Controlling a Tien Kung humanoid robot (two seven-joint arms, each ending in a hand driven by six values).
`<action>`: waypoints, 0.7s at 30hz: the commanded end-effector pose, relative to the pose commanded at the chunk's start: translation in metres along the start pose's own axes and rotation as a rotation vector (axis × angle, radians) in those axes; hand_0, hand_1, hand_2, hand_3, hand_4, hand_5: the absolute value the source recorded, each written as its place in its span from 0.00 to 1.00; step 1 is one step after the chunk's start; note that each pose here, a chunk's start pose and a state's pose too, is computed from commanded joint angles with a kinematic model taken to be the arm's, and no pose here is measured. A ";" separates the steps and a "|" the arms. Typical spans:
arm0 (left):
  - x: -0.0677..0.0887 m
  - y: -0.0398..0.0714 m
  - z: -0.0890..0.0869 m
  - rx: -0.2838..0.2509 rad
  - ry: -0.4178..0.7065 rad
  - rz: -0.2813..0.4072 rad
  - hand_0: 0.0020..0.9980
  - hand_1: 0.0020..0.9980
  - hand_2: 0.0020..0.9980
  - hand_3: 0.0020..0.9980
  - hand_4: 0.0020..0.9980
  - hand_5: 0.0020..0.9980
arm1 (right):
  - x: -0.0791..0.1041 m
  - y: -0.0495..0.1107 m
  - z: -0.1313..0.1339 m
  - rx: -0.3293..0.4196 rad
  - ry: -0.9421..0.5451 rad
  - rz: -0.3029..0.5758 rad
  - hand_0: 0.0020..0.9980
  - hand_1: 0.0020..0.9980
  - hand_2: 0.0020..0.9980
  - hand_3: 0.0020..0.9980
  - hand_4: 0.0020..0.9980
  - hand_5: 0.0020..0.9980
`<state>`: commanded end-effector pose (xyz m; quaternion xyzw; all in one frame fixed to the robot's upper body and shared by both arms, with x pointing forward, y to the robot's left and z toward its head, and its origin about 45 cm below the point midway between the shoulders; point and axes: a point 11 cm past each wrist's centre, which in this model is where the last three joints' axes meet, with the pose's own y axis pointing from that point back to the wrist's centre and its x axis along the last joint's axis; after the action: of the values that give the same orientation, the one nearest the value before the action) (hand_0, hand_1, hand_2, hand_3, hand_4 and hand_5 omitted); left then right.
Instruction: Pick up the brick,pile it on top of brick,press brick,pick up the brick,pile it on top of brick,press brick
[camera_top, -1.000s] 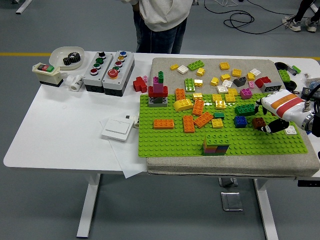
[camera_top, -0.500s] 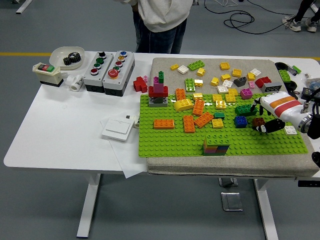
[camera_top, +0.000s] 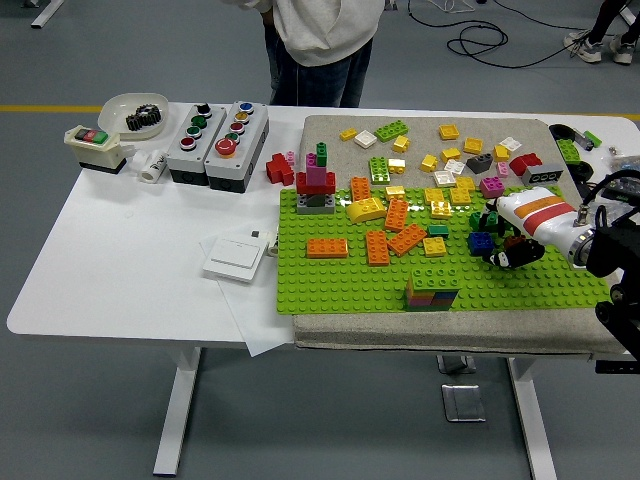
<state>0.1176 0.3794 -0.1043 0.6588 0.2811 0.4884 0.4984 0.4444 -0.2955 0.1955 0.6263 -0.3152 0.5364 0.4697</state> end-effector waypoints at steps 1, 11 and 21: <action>0.000 0.000 0.000 0.000 0.000 0.000 0.67 0.72 0.73 0.59 0.69 0.67 | 0.000 -0.001 -0.001 0.001 0.005 -0.003 0.47 0.32 0.39 0.57 0.89 0.35; 0.000 0.000 0.001 0.000 -0.002 0.000 0.68 0.73 0.73 0.59 0.69 0.67 | -0.001 -0.006 -0.006 0.016 0.057 -0.014 0.45 0.29 0.37 0.56 0.89 0.38; 0.001 0.000 0.001 -0.001 0.000 0.001 0.68 0.73 0.73 0.59 0.69 0.67 | 0.002 -0.008 -0.006 0.016 0.118 0.000 0.37 0.23 0.30 0.56 0.85 0.39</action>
<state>0.1194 0.3799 -0.1037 0.6587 0.2802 0.4888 0.4986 0.4497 -0.2869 0.1950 0.5975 -0.2826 0.5749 0.4822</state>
